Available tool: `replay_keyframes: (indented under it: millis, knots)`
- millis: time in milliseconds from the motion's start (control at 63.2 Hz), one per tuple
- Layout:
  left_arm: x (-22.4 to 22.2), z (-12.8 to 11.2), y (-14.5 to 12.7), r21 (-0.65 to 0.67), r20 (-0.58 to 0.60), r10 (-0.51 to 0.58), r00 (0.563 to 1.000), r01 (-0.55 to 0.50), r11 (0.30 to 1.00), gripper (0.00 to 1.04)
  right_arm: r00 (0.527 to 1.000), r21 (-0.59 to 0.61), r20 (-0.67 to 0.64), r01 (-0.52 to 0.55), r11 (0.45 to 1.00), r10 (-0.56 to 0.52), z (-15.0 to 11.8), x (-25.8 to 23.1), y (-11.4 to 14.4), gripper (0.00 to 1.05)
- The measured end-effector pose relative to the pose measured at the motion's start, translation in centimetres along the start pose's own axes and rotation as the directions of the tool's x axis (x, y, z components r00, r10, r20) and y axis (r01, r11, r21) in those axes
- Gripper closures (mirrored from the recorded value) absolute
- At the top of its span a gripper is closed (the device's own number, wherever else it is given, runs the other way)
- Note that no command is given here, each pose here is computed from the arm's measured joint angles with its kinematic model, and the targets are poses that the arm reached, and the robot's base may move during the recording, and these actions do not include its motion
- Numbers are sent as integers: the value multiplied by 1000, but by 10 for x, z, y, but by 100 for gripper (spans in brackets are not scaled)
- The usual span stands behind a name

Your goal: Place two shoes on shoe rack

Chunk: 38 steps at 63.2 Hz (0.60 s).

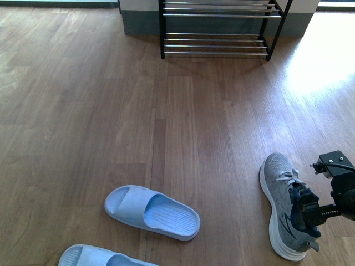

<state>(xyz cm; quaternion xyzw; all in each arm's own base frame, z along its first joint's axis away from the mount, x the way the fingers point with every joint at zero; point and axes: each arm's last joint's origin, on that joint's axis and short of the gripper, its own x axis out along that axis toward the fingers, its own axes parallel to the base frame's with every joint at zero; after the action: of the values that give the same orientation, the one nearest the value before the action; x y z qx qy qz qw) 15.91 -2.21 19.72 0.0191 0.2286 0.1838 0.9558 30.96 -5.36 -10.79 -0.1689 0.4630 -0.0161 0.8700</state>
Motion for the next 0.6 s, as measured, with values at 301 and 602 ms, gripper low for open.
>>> replay_keyframes:
  millis: [301,602]
  knots:
    - [0,0,0,0,0,0,1000,0,1000,104,999,4,-27,26,1000,-25,-8,8,-6,9]
    - [0,0,0,0,0,0,1000,0,1000,104,999,32,-47,21,999,-19,-11,13,-5,14]
